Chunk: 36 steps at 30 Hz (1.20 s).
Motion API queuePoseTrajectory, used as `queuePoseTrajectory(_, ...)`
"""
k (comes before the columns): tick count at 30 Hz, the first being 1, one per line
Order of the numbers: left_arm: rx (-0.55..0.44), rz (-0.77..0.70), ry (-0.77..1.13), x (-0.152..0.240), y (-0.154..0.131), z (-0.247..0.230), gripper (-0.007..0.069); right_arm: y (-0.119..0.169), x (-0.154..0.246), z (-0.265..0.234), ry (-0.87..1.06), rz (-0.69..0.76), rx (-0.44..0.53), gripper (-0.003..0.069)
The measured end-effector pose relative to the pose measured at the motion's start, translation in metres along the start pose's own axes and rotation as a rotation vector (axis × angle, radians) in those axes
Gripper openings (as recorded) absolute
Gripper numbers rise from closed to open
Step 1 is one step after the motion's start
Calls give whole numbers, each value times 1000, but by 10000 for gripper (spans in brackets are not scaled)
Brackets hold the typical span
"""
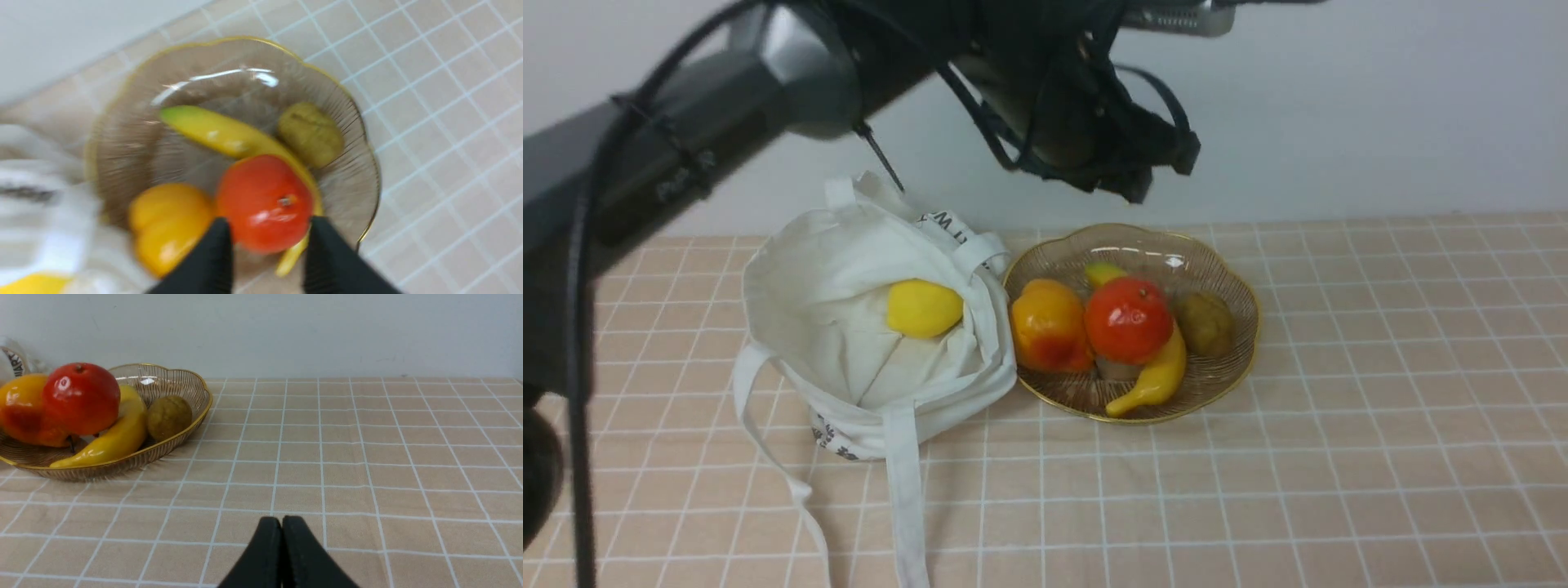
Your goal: Take the fruit out of the bag on the brown coffee tablecloth and place them on the plate.
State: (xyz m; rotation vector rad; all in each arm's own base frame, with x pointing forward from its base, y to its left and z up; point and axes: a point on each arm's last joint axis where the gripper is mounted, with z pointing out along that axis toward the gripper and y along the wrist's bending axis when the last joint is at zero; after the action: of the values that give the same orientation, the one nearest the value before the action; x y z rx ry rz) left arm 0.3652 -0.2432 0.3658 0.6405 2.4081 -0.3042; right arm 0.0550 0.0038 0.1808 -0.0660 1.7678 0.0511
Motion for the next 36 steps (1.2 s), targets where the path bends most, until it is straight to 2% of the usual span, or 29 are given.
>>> queuePoseTrajectory(2, -65, 62, 4, -3, 5, -39, 61, 0, 0, 0, 0, 0, 0, -14)
queuePoseTrajectory(3, -65, 64, 11, -3, 5, -39, 54, 0, 0, 0, 0, 0, 0, -14)
queuePoseTrajectory(5, -152, 102, -47, -5, 12, -84, 4, 0, 0, 0, 0, 0, 0, -14)
queuePoseTrajectory(6, -159, 105, -52, -4, 12, -87, 4, 0, 0, 0, 0, 0, 0, -14)
queuePoseTrajectory(8, -237, 121, -109, 0, 19, -126, -7, 0, 0, 0, 0, 0, 0, -14)
queuePoseTrajectory(11, -281, 119, -144, 11, 23, -157, -8, 0, 0, 0, 0, 0, 0, -14)
queuePoseTrajectory(17, -294, 74, -123, 67, 28, -199, -8, 0, 0, 0, 0, 0, 0, -14)
queuePoseTrajectory(20, -291, 43, -99, 90, 29, -204, -8, 0, 0, 0, 0, 0, 0, -14)
queuePoseTrajectory(21, -285, 18, -64, 116, 30, -206, -8, 0, 0, 0, 0, 0, 0, -14)
queuePoseTrajectory(26, -265, -39, -27, 189, 34, -195, -8, 0, 0, 0, 0, 0, 0, -14)
queuePoseTrajectory(29, -235, -85, -65, 244, 35, -182, -8, 0, 0, 0, 0, 0, 0, -14)
queuePoseTrajectory(32, -211, -104, -98, 278, 36, -172, -7, 0, 0, 0, 0, 0, 0, -14)
queuePoseTrajectory(34, -180, -115, -174, 304, 36, -161, -7, 0, 0, 0, 0, 0, 0, -14)
queuePoseTrajectory(35, -172, -119, -197, 304, 36, -161, -7, 0, 0, 0, 0, 0, 0, -14)
queuePoseTrajectory(36, -137, -133, -297, 320, 35, -153, -7, 0, 0, 0, 0, 0, 0, -14)
